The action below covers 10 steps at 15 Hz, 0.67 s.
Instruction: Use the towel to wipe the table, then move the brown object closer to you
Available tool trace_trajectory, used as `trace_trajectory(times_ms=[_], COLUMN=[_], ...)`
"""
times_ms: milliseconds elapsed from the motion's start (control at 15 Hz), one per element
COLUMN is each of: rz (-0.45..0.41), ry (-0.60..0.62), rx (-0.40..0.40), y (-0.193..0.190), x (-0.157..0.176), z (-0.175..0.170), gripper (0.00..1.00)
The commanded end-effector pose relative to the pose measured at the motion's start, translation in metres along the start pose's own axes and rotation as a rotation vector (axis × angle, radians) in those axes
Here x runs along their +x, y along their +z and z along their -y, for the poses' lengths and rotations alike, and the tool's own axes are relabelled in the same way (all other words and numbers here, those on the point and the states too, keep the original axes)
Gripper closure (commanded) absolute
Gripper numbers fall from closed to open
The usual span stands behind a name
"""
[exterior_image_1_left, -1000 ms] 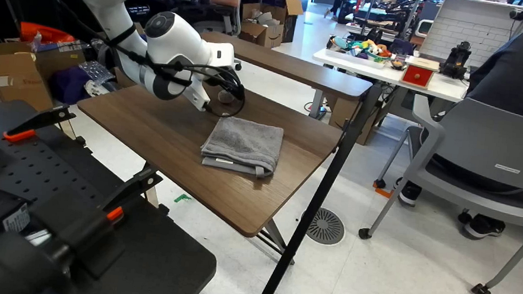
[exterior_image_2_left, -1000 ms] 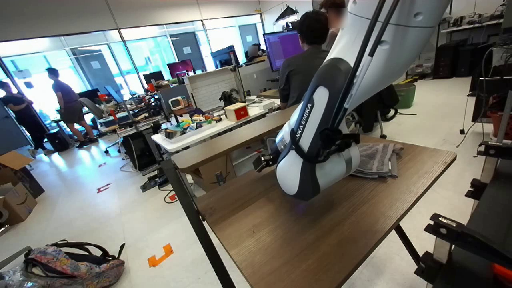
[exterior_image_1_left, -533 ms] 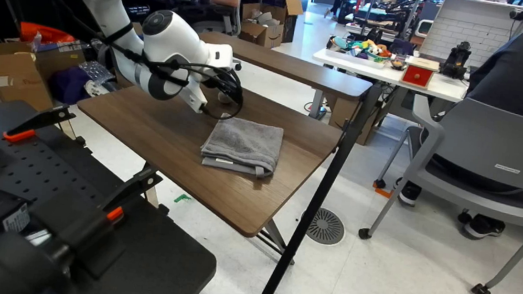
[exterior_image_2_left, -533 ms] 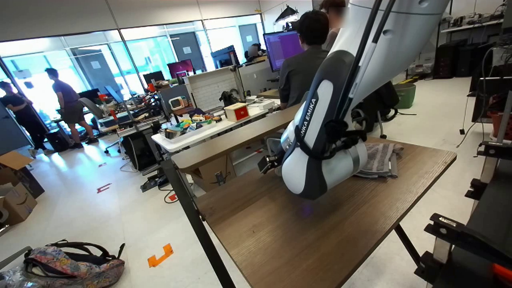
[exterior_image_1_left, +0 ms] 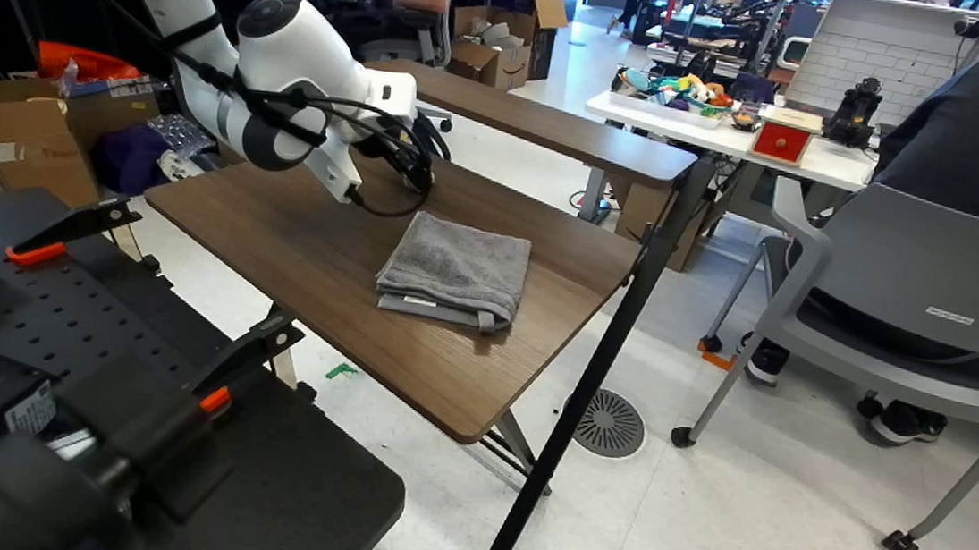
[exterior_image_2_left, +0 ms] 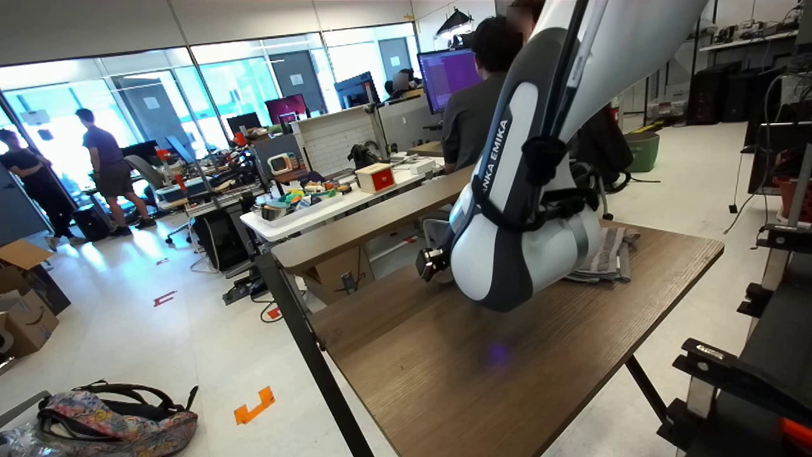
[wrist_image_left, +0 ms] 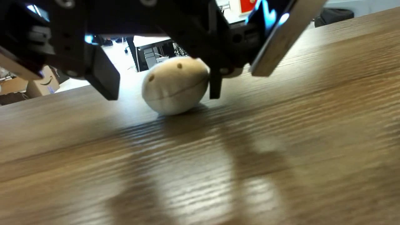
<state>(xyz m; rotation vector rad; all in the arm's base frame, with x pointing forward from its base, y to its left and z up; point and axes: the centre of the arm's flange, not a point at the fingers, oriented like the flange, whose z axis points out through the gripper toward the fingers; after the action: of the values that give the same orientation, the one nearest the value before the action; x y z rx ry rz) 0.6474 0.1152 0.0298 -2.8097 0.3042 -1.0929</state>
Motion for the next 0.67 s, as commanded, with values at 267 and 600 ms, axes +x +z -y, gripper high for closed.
trace_trajectory(times_ms=[267,600], rz=[-0.103,-0.002], ry=[0.025,0.027], rx=[0.036,0.097], y=[-0.042,-0.091], x=[-0.007,-0.016], z=[-0.008,0.000], gripper=[0.87,0.98])
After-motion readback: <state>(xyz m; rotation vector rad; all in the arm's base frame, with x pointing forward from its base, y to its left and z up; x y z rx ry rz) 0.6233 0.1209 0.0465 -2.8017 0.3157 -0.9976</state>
